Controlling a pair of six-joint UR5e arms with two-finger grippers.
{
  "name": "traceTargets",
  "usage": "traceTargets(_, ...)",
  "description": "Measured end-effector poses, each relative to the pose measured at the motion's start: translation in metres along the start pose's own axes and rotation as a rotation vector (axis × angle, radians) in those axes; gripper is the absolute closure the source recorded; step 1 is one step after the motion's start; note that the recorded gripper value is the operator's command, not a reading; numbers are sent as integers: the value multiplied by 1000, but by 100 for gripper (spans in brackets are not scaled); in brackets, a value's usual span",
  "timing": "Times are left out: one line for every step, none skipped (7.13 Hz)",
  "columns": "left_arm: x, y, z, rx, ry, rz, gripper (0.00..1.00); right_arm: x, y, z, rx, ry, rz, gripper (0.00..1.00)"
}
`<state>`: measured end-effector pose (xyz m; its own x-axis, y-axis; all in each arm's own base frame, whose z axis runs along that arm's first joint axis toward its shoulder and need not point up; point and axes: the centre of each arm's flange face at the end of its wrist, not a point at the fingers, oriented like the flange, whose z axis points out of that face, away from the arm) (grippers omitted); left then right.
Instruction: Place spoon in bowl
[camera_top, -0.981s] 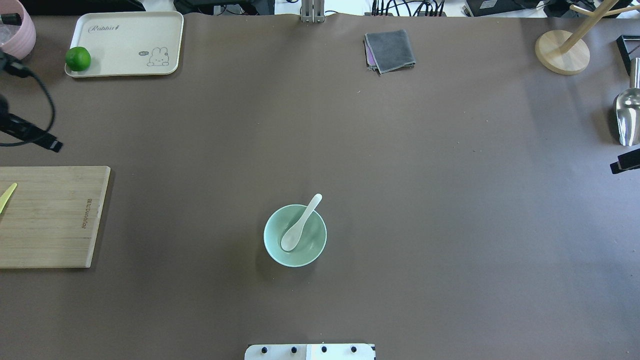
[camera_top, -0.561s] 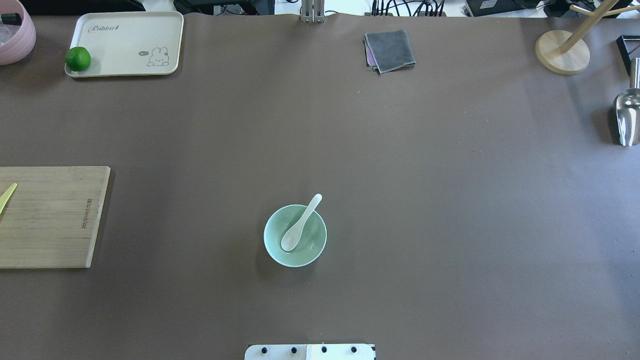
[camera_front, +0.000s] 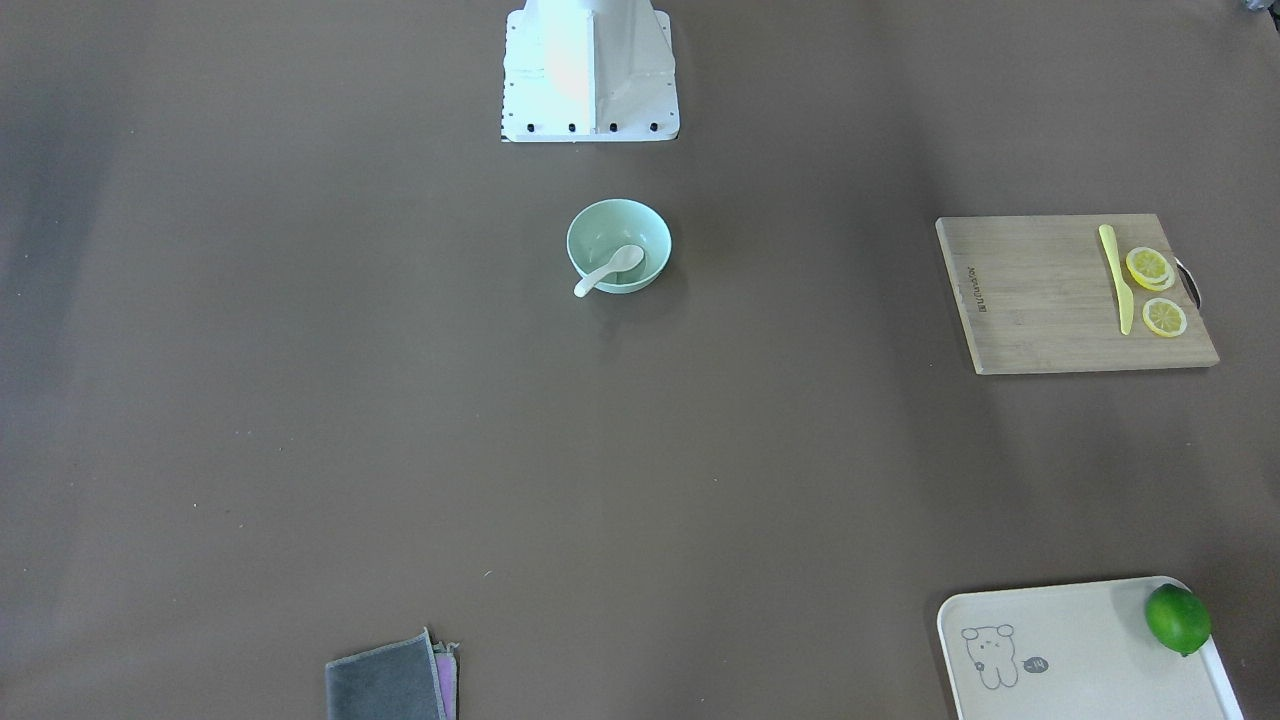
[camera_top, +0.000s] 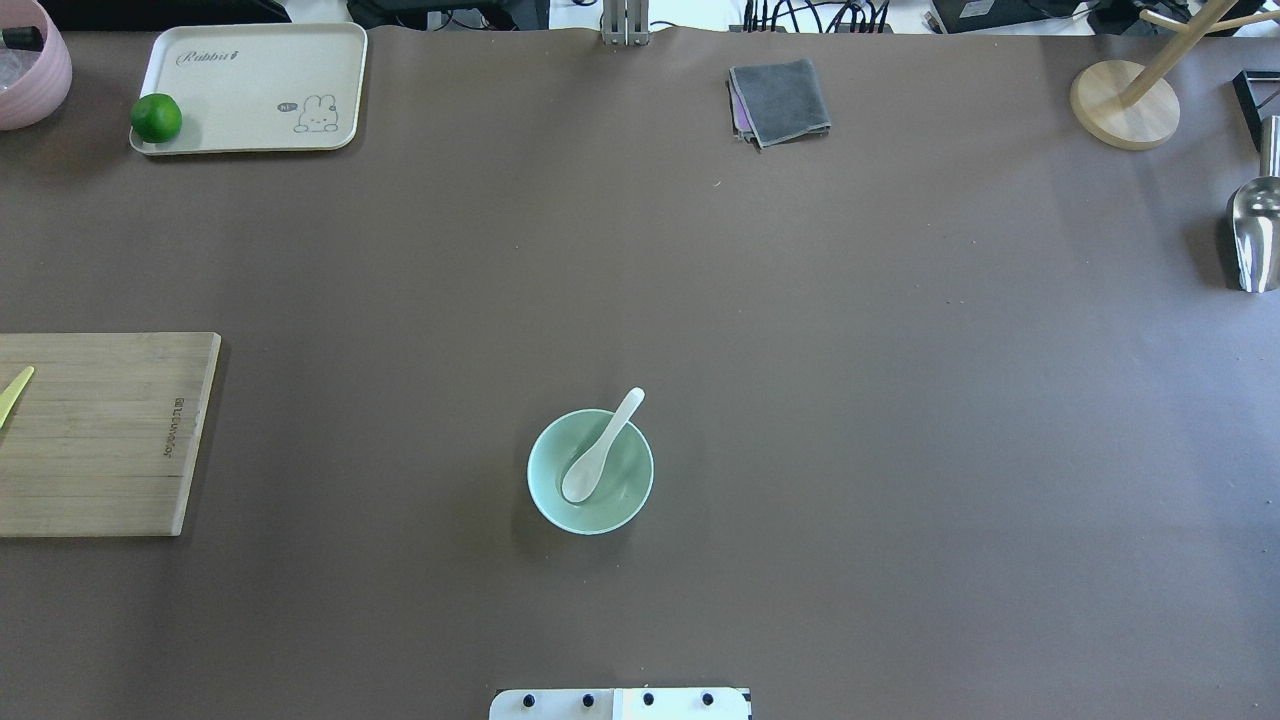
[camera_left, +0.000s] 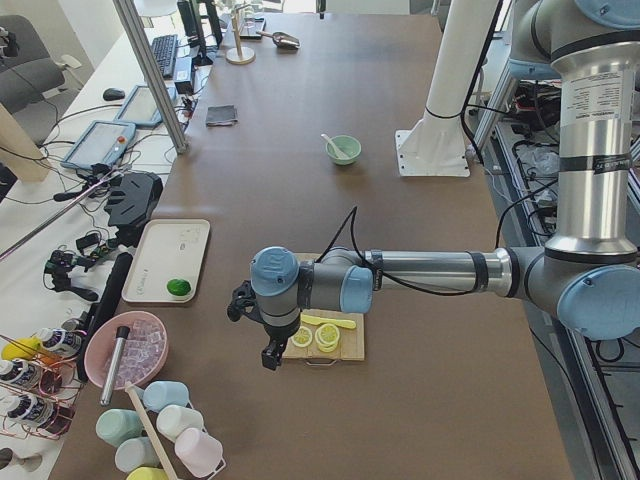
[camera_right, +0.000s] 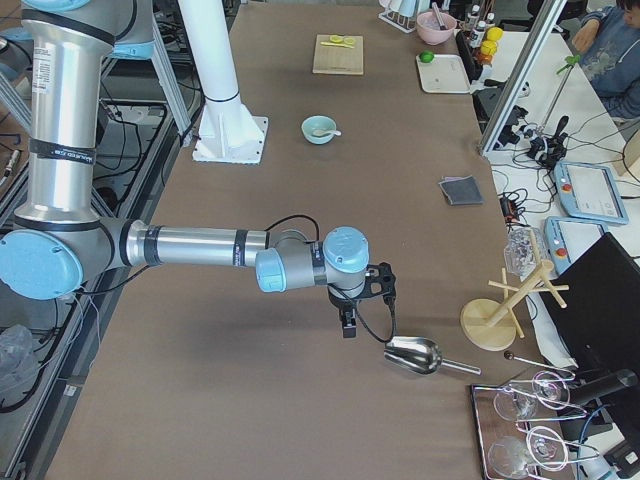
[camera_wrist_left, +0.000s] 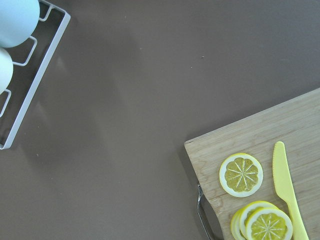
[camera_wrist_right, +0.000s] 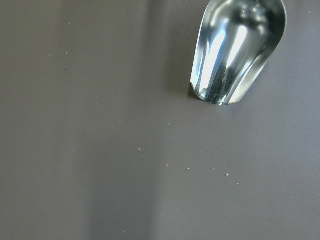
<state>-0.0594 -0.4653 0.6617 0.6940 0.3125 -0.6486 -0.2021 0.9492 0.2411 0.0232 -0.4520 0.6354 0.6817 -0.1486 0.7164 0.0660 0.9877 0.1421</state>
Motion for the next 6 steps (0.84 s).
traceTargets(0,2,0,1,9,-17,2,-7,-8,-9,-2,-6,-5,0)
traceTargets(-1,3,1,0,14,-28,2,-13,-13,-16,0,-6,-9,0)
traceTargets(-1,5,2,-1,15,-32,2,-15,-15,-19,3,-2,-15,0)
traceTargets(-2,6,3,-2,14,-33,2,-17,-16,-20,6,1,-22,0)
traceTargets(-3,8,4,-6,12,-37,2,-17,-15,-21,8,0,-25,0)
traceTargets(-3,9,5,-10,13,-41,2,-17,-13,-21,8,-1,-26,0)
